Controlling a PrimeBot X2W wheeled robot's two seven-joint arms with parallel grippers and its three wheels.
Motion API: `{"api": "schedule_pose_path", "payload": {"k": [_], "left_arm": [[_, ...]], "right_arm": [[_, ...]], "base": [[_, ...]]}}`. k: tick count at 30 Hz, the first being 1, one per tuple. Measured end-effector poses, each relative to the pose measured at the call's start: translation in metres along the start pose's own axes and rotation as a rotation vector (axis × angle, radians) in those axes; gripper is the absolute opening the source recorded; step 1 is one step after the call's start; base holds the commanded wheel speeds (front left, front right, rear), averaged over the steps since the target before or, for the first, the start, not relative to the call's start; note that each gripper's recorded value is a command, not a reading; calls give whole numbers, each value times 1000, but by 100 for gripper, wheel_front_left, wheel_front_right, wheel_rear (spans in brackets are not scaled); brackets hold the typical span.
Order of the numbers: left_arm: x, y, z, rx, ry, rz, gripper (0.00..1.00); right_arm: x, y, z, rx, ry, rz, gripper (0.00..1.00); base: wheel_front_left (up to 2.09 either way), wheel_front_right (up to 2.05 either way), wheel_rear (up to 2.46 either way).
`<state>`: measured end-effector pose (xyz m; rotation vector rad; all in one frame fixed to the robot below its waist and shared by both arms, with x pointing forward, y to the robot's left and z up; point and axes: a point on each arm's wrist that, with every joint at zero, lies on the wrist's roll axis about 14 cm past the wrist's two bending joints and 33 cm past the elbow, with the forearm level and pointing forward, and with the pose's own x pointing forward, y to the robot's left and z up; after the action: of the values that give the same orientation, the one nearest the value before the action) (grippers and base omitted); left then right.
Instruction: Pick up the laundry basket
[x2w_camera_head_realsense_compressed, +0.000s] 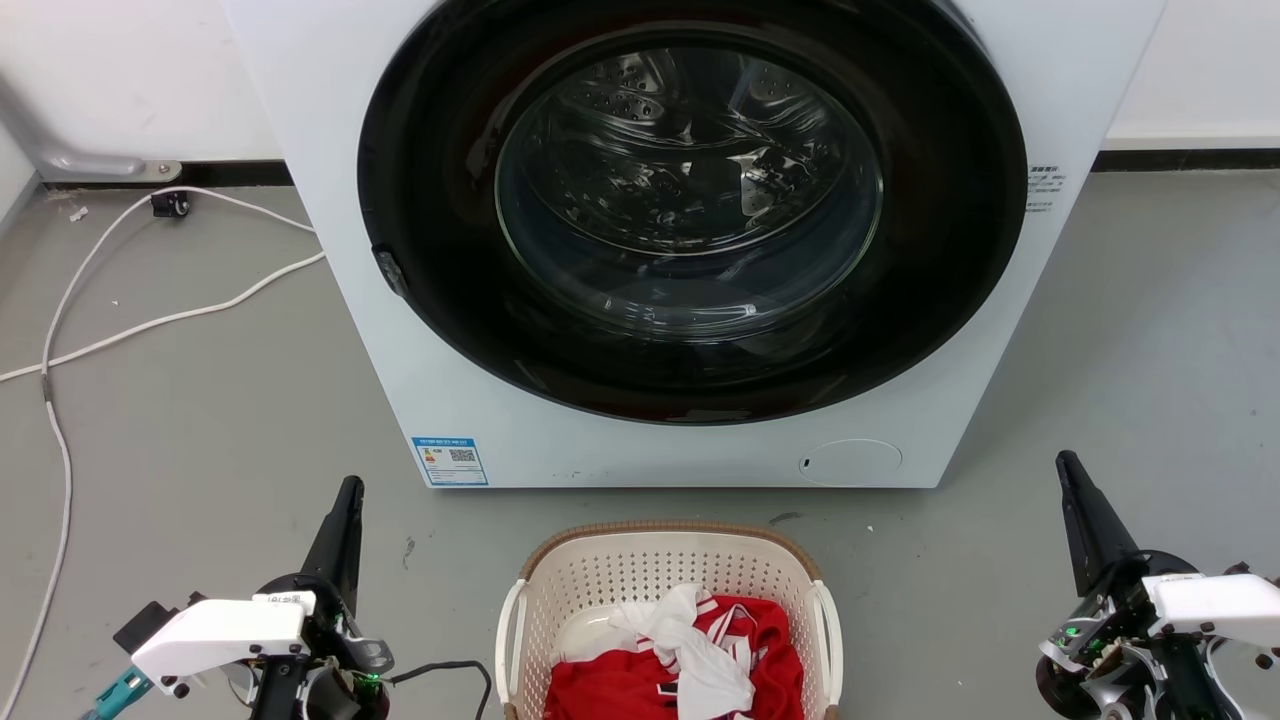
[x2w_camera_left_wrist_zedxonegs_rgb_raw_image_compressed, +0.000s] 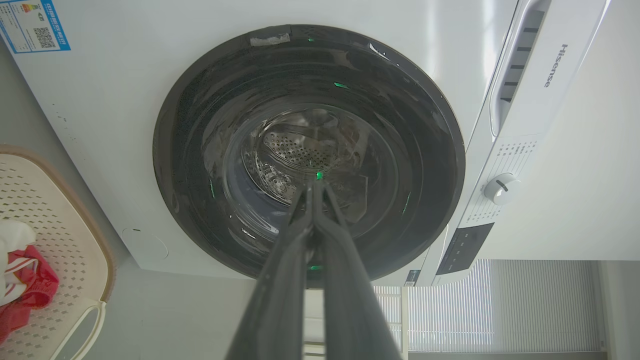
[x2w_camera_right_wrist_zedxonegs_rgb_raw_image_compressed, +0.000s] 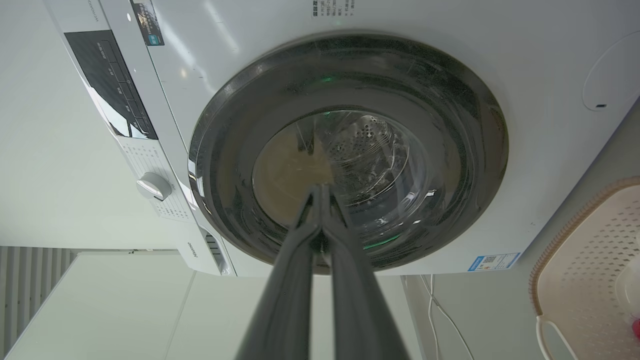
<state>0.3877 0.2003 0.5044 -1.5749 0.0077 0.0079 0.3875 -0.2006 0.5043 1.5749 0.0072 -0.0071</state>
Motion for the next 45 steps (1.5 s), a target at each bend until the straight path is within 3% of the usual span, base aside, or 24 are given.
{"api": "schedule_pose_path", "payload": {"k": [26, 27, 34, 45], "left_arm": [[0, 0, 0, 0, 0, 0, 0], [0, 0, 0, 0, 0, 0, 100], [-17, 36, -1, -12, -6, 109, 100], [-16, 28, 3, 14, -46, 84, 100]], "right_arm": [[0, 0, 0, 0, 0, 0, 0], [0, 0, 0, 0, 0, 0, 100], [-18, -36, 0, 10, -8, -108, 100], [-17, -27, -4, -18, -24, -77, 100]], "base": [[0, 0, 0], [0, 0, 0], [0, 0, 0], [0, 0, 0]]}}
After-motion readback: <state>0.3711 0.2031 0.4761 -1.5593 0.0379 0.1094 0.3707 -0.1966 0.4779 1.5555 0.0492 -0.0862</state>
